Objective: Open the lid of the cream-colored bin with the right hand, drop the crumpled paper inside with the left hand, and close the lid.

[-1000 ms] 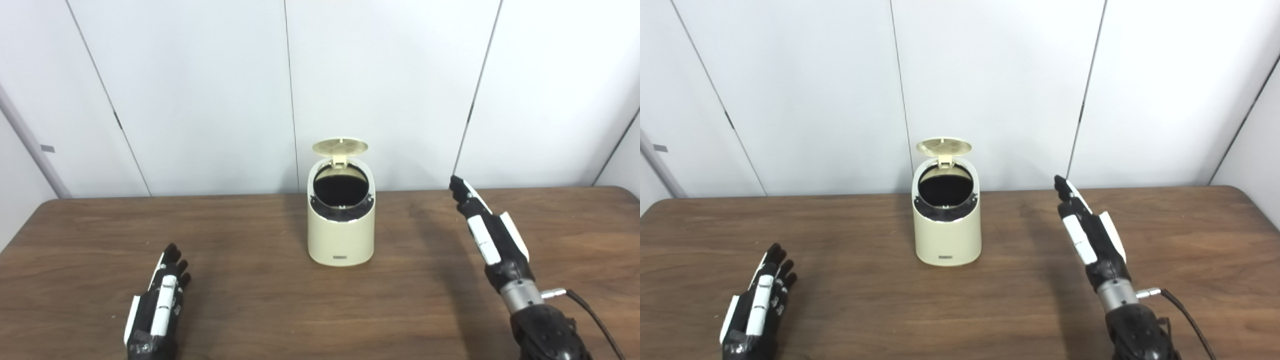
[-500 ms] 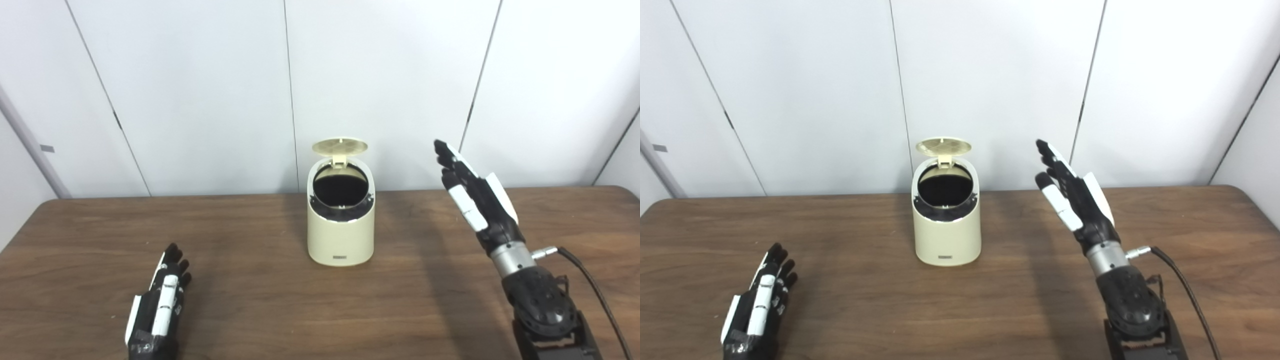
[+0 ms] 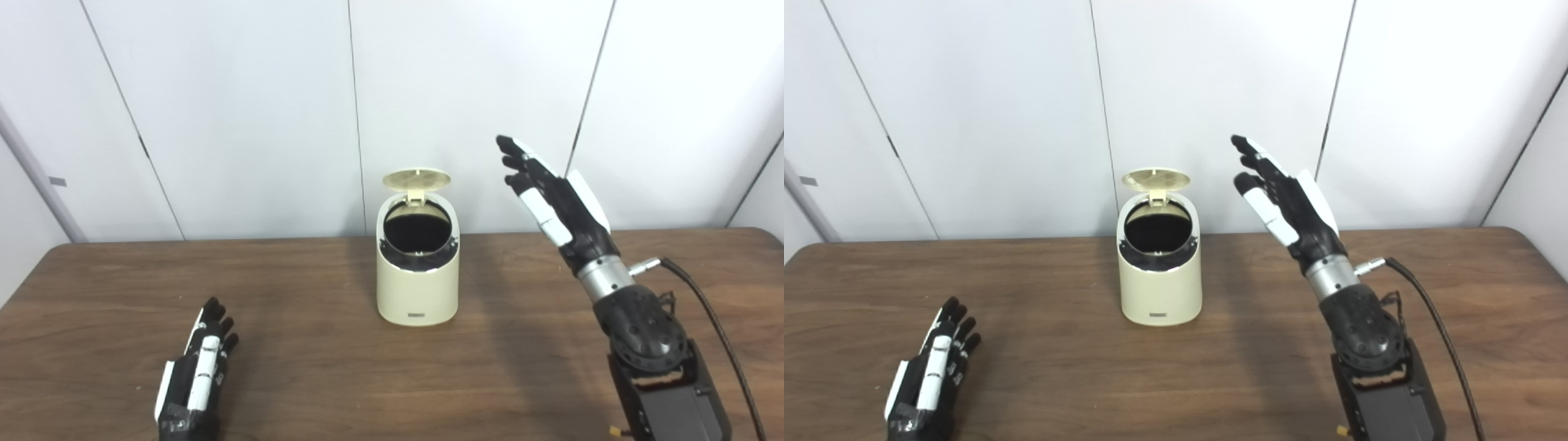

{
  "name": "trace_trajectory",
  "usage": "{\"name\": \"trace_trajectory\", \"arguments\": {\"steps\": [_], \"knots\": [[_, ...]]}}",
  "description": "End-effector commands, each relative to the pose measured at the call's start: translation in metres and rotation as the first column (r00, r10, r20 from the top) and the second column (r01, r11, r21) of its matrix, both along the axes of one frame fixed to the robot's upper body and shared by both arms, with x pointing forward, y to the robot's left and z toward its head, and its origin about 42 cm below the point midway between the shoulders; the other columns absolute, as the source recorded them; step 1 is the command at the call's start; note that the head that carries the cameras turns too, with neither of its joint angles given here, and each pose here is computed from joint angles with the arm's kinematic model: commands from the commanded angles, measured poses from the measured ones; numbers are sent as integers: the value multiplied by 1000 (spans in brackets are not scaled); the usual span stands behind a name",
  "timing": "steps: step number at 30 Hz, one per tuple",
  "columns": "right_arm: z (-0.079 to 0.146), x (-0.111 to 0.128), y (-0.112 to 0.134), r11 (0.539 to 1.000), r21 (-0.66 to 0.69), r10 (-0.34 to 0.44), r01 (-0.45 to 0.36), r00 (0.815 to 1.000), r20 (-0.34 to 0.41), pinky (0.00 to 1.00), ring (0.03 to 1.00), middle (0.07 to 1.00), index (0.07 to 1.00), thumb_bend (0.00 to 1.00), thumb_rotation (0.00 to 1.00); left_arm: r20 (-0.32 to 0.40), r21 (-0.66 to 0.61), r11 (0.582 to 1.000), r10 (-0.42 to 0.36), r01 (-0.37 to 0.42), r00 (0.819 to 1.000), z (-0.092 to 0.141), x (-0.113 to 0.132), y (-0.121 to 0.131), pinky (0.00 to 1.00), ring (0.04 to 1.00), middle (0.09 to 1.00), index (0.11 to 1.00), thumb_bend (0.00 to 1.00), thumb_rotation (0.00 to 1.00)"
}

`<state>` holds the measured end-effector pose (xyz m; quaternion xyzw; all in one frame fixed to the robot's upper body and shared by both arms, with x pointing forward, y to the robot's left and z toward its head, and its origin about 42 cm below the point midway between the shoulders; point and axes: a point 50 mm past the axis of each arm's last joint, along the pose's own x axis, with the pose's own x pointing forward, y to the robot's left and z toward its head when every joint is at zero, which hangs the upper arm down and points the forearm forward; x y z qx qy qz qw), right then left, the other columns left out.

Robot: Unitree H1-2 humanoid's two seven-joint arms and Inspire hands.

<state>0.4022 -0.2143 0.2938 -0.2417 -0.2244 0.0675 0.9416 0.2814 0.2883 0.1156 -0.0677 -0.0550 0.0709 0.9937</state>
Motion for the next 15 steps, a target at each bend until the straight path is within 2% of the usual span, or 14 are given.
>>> {"name": "trace_trajectory", "arguments": {"steps": [1, 9, 15], "knots": [[27, 3, 3, 999, -38, 1, 2, 997, 83, 844, 920, 927, 906, 647, 1000, 0, 1, 1000, 1, -1, 1000, -2, 1, -2, 967, 979, 990, 1000, 452, 735], [38, 7, 9, 991, -133, -1, 14, 995, 100, 815, 906, 918, 897, 636, 1000, 3, 1, 1000, -10, 10, 1000, -3, 3, -2, 974, 983, 995, 1000, 457, 720], [47, 11, 17, 978, -209, 18, 3, 995, 101, 835, 899, 915, 893, 603, 1000, 9, -6, 1000, -9, 9, 1000, -4, 3, -3, 981, 985, 994, 1000, 463, 711]]}}
